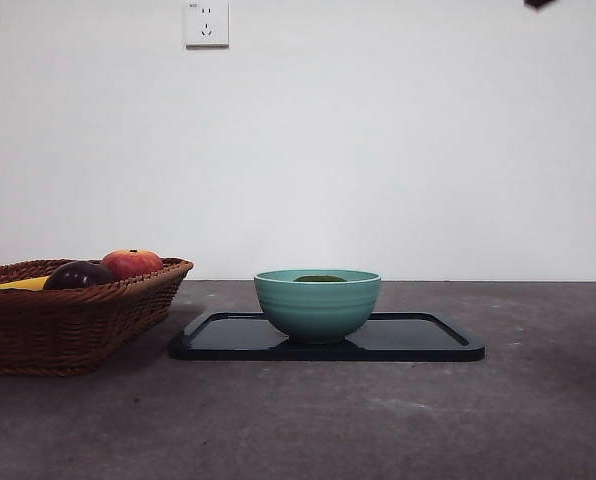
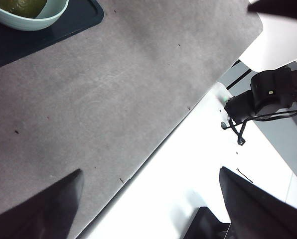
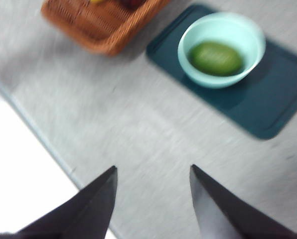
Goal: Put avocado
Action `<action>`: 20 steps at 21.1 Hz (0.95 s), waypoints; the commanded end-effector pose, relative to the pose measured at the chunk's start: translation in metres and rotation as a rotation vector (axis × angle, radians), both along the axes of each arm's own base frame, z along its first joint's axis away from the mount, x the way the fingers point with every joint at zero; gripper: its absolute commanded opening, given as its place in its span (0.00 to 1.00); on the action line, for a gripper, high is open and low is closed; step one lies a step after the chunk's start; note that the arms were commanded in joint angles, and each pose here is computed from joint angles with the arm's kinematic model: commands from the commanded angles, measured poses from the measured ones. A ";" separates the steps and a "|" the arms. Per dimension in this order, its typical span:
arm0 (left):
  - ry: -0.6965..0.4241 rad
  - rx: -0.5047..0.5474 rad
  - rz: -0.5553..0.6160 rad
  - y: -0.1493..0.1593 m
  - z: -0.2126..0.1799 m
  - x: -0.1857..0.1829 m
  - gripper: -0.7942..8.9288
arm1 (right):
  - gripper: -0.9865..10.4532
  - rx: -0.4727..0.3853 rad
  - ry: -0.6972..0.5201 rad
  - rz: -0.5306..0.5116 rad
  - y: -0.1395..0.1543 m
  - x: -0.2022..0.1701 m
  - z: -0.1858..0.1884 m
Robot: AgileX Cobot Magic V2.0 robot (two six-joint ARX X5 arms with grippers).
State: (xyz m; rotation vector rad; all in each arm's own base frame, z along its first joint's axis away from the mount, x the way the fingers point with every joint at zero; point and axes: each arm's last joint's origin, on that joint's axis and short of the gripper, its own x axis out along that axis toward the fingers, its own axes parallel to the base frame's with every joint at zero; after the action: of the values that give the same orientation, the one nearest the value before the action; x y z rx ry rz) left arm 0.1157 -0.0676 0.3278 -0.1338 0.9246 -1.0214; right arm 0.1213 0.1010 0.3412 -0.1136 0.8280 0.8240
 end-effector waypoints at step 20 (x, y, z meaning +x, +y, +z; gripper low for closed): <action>-0.027 -0.002 -0.022 -0.001 0.003 0.000 0.09 | 0.09 0.073 0.057 0.127 0.010 -0.005 -0.015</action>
State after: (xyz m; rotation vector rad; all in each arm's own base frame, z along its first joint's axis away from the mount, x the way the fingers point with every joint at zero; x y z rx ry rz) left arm 0.1156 -0.0676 0.3278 -0.1240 0.9188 -1.0267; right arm 0.1164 0.1095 0.3250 -0.0839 0.8519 0.9701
